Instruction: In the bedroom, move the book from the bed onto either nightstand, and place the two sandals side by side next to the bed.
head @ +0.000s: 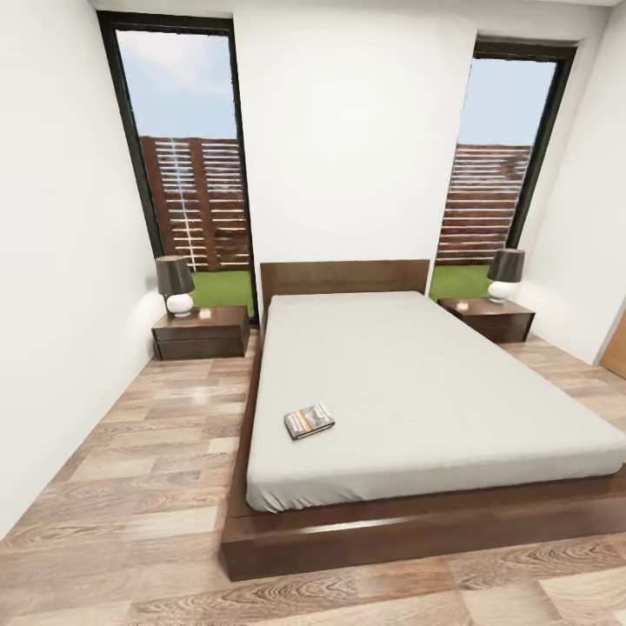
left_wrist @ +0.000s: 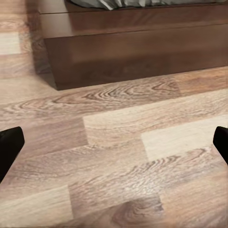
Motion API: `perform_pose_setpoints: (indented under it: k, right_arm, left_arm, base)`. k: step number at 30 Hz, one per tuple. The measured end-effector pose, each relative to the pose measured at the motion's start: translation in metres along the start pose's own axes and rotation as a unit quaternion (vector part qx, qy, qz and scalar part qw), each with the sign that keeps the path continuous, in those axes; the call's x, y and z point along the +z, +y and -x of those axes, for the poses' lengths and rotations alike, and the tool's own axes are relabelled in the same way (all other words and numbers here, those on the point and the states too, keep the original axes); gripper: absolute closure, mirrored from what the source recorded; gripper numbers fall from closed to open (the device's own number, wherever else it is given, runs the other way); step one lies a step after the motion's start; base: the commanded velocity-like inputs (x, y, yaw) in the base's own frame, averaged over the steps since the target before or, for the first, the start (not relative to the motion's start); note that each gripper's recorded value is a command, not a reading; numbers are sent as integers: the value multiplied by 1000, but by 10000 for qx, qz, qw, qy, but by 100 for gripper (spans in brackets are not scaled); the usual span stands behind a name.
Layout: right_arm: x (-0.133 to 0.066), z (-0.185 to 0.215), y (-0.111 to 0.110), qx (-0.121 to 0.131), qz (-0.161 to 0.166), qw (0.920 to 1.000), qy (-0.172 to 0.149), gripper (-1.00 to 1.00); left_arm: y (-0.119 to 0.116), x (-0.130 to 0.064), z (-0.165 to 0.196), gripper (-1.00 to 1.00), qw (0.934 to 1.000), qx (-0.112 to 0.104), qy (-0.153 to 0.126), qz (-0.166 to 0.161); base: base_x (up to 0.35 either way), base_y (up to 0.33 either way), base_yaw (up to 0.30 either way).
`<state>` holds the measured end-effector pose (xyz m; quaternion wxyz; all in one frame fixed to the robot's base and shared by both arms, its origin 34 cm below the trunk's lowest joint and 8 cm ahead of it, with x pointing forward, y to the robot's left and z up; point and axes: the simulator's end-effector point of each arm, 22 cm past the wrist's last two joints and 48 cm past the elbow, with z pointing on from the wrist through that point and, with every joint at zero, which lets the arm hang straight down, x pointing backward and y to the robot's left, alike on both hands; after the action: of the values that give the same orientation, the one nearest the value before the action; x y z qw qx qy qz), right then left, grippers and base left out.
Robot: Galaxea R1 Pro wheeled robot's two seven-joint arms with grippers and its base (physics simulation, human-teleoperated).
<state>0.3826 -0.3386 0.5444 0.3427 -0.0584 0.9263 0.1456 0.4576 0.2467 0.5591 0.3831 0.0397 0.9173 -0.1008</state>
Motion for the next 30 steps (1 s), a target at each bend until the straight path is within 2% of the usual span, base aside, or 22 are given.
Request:
perform_pose_setpoints:
  k: [30]
  right_arm:
    - [0, 0, 0, -1, 1, 10000, -3, -100]
  left_arm:
    - [0, 0, 0, -100, 10000, 0, 0, 2]
  base:
    - [0, 0, 293]
